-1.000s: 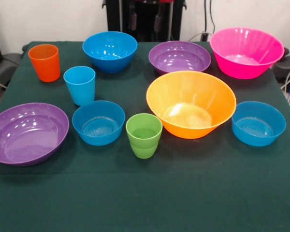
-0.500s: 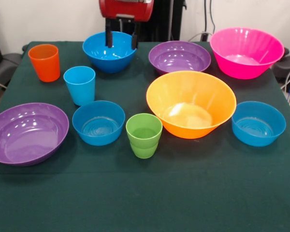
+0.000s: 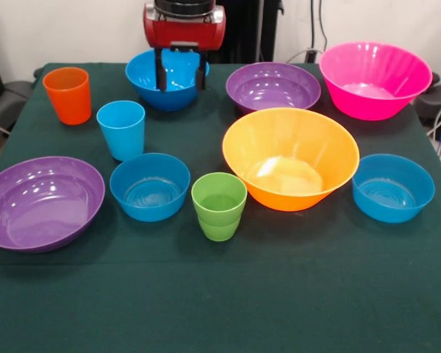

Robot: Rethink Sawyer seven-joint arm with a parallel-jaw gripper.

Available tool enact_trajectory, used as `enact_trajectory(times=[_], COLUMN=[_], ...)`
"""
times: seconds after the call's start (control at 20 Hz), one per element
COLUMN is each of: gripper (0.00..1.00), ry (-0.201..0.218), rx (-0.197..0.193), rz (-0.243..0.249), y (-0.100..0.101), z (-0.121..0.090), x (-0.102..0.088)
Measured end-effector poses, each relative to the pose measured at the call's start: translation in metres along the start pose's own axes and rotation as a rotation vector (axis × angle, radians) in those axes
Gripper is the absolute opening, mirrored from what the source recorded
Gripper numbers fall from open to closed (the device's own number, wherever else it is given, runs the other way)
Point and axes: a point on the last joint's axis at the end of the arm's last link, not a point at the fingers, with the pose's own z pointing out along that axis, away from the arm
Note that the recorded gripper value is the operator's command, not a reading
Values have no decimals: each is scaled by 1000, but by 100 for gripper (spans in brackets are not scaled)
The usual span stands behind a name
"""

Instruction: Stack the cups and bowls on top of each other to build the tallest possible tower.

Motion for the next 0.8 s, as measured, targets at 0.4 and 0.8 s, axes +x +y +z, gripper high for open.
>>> enact_trajectory(times=[0.4, 0.8], gripper=[100, 100], ry=[-6, -31], rx=[-36, -45], rz=[-53, -112], y=[10, 20], z=[14, 25], x=[-4, -18])
